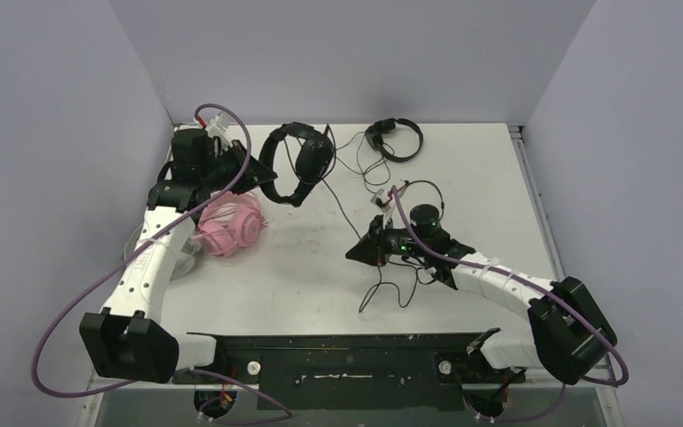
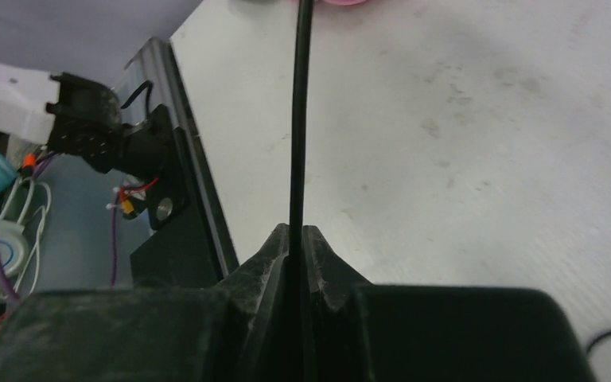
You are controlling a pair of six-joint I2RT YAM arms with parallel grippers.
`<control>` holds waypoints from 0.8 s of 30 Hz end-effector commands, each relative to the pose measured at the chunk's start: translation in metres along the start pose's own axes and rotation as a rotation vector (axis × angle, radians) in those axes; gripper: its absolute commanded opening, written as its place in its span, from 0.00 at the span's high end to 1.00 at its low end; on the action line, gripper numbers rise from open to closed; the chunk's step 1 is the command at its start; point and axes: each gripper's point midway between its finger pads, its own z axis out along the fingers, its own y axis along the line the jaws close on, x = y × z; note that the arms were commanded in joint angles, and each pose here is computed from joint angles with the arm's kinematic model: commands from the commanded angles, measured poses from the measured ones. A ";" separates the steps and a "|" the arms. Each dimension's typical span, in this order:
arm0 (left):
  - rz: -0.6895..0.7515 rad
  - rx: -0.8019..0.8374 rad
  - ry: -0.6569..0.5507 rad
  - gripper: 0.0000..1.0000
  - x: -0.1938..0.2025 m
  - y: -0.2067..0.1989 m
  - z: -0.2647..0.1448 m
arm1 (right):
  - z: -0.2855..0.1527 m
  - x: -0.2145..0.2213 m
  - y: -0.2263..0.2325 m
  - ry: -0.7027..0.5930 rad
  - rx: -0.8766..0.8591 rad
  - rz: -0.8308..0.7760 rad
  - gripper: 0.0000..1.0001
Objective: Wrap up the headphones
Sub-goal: Wrap the headphones cable around the headphones.
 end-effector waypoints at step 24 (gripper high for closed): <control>0.268 -0.543 -0.414 1.00 -0.083 0.094 0.024 | 0.011 -0.067 0.162 -0.052 -0.430 -0.161 0.94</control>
